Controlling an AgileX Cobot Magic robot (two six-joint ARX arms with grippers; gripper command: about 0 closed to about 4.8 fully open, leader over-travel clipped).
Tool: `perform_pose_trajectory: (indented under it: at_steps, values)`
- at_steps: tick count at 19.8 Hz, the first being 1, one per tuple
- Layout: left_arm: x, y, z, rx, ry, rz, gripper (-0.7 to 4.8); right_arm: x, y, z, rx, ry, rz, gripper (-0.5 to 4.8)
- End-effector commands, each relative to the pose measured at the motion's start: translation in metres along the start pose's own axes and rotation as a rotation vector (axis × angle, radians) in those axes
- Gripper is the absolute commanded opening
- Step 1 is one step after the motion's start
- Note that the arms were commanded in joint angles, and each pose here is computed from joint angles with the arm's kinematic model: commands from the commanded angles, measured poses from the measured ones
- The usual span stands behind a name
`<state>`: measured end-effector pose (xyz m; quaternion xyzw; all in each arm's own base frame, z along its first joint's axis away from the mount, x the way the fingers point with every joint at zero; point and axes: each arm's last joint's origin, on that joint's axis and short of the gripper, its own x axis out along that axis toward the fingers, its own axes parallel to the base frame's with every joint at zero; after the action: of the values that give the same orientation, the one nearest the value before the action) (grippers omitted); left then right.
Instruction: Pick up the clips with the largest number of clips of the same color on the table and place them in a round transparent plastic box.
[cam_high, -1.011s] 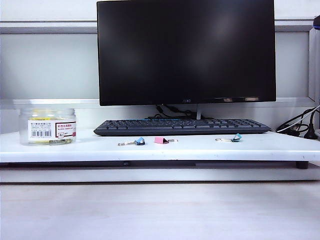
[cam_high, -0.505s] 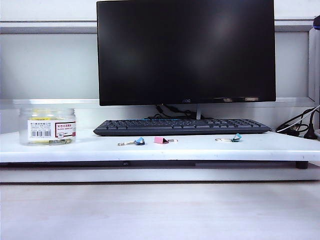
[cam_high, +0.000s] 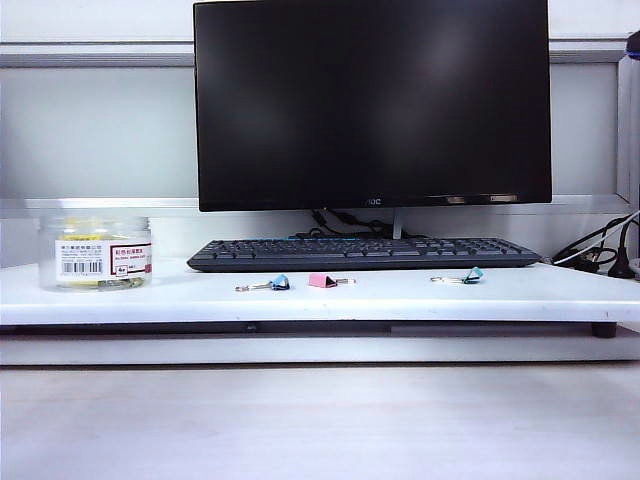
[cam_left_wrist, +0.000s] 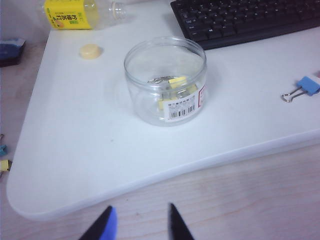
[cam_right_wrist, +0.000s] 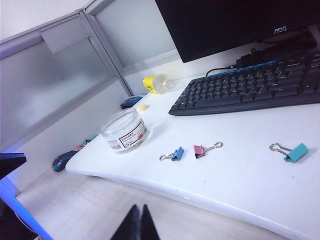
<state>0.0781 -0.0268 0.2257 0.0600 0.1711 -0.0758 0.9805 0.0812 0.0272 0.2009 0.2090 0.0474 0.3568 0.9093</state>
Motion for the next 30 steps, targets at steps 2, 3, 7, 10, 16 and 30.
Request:
perform_pose_trajectory:
  at_steps: [2, 3, 7, 10, 16, 30]
  values:
    - [-0.001, 0.000, 0.002, 0.001, -0.008, 0.003, 1.44, 0.000, 0.001, 0.002, -0.013, -0.011, 0.008, -0.06]
    - [-0.001, 0.000, 0.002, 0.001, -0.008, 0.007, 1.44, 0.000, 0.001, 0.002, -0.013, -0.011, 0.008, -0.05]
    - [-0.001, 0.000, 0.001, 0.002, -0.007, 0.004, 1.44, 0.000, 0.001, 0.002, -0.013, -0.011, 0.008, -0.06]
    - [-0.001, 0.000, 0.001, 0.004, 0.000, 0.004, 1.44, 0.000, 0.001, 0.002, -0.013, -0.011, 0.008, -0.05]
    - [-0.004, 0.003, -0.015, -0.033, -0.054, 0.027, 1.44, 0.000, 0.001, 0.002, -0.013, -0.011, 0.008, -0.06]
    - [0.011, 0.008, -0.040, -0.109, -0.087, 0.087, 1.44, -0.001, 0.002, 0.002, -0.016, -0.014, 0.010, -0.05]
